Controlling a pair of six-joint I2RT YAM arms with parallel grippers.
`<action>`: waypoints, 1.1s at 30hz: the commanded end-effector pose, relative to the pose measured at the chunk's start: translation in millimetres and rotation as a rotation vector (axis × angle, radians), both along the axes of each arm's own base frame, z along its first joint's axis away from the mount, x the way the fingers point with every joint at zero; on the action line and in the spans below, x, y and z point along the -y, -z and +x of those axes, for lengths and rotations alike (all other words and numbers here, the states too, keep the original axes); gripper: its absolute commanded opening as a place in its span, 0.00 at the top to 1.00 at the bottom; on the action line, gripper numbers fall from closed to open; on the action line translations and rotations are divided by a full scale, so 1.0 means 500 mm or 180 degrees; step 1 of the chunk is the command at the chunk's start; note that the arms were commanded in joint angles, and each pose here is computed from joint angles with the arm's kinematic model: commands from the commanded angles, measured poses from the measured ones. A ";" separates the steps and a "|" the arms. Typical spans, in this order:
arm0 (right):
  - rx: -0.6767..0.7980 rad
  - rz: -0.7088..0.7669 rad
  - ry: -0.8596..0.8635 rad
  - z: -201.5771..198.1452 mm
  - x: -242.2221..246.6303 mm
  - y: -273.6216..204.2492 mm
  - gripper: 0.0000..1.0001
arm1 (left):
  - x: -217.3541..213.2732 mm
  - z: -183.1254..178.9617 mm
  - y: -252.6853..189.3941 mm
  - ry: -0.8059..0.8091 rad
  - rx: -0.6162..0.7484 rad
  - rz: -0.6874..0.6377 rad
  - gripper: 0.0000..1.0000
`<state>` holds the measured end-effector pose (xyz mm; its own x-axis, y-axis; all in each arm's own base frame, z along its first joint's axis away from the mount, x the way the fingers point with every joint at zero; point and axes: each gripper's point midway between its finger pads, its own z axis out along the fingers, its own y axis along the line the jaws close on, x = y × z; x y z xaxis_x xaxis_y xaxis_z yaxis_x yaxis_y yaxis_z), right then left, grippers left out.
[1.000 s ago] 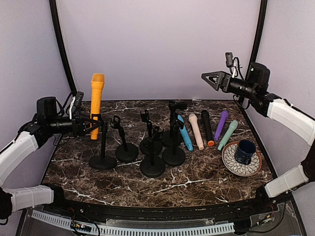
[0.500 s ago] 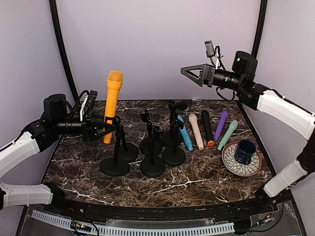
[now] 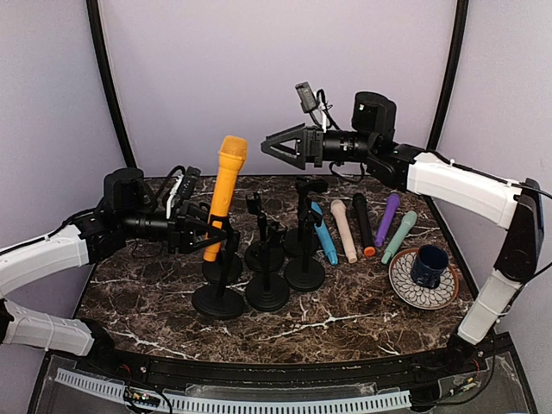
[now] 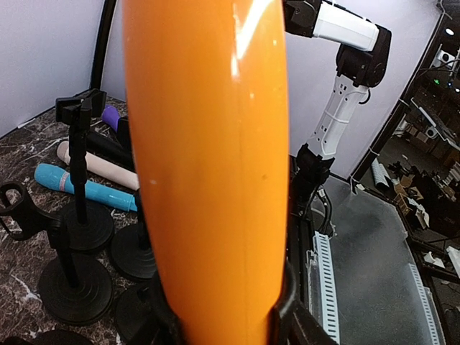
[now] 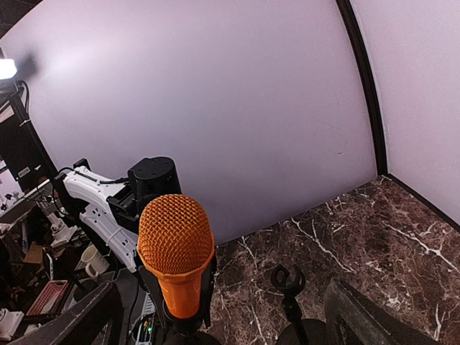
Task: Remove the microphone from the stand
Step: Pass from the left arm to the right
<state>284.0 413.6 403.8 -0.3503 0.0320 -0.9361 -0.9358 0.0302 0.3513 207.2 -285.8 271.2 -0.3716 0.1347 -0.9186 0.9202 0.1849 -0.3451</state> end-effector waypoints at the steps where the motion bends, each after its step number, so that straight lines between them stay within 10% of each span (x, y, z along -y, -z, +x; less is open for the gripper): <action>1: 0.0124 0.0077 -0.0397 -0.048 -0.037 -0.020 0.02 | 0.015 -0.016 -0.078 0.0197 0.0304 -0.0312 1.00; 14: 0.0117 0.0087 -0.0844 -0.102 -0.132 -0.008 0.02 | 0.027 -0.023 -0.062 0.0283 0.0241 -0.0325 1.00; 33: 0.0007 0.0066 -0.0784 -0.105 -0.159 0.017 0.47 | 0.024 -0.003 0.002 0.0099 0.0209 -0.0113 1.00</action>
<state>236.4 489.4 385.4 -0.3740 -0.0710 -0.9247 -0.9059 -0.1858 0.3806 207.1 -296.7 254.2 -0.3668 0.1542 -0.9175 0.9251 0.1646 -0.3422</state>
